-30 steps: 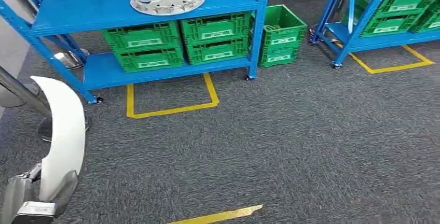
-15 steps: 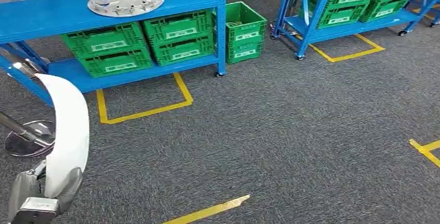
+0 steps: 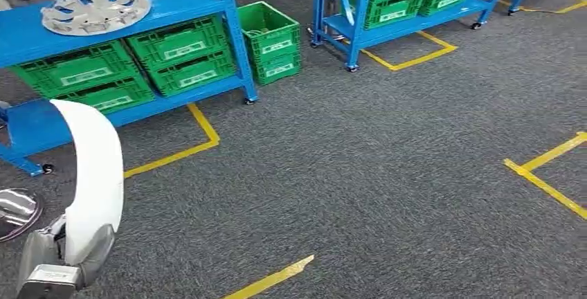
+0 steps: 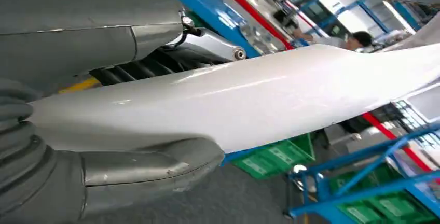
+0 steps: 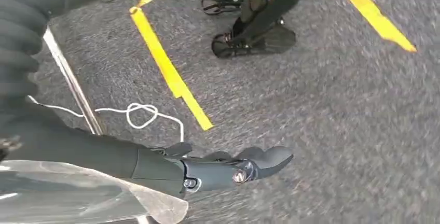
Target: Take the parts from the cabinet and place them on the table.
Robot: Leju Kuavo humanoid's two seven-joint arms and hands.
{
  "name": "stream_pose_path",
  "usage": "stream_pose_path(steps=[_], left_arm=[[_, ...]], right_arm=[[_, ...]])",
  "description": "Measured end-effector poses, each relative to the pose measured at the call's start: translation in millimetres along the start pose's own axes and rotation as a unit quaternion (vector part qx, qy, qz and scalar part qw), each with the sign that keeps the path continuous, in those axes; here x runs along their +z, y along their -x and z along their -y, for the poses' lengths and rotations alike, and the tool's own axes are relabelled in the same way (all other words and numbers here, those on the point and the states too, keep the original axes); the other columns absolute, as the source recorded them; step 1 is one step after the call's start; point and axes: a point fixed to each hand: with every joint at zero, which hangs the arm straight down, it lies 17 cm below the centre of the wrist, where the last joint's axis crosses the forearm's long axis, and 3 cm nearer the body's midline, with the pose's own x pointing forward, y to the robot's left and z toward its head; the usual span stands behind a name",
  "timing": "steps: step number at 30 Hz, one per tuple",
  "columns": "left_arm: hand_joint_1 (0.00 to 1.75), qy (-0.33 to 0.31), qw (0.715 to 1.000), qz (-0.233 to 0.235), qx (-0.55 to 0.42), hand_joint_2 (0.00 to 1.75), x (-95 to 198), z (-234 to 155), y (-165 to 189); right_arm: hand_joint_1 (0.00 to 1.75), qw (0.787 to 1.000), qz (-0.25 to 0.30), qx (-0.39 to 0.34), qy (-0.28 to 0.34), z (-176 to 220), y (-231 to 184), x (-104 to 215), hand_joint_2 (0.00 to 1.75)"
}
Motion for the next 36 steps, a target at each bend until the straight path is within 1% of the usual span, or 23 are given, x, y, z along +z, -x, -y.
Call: stream_pose_path(steps=[7,15,20,25,30,33,36], left_arm=[[1.75,-0.001,1.000,0.007,0.004,1.75,-3,1,-3],[1.75,0.003,1.000,0.004,0.004,1.75,-1,3,-1],[1.75,-0.008,1.000,-0.010,0.003,1.75,7,-4,5],[1.75,-0.009,1.000,-0.022,0.000,1.75,14,-8,12],[1.75,-0.013,1.000,0.001,-0.001,1.75,14,-20,13],[1.75,-0.010,1.000,0.001,-0.007,1.75,14,-23,16],[1.75,-0.007,1.000,0.000,-0.029,1.75,15,-24,19]], right_arm=[[0.00,1.000,-0.003,-0.002,0.008,4,3,5,1.75],[0.00,1.000,-0.006,0.000,0.007,3,4,6,1.75],[0.00,1.000,-0.004,0.022,0.004,0,6,6,1.75],[0.00,1.000,0.002,0.028,-0.003,-6,0,3,1.75],[0.00,0.999,0.012,0.052,-0.010,-12,-3,-2,1.75],[0.00,0.998,0.019,0.060,-0.012,-14,-10,-6,1.75],[0.00,0.998,0.014,0.053,-0.008,-11,-5,-5,1.75]])
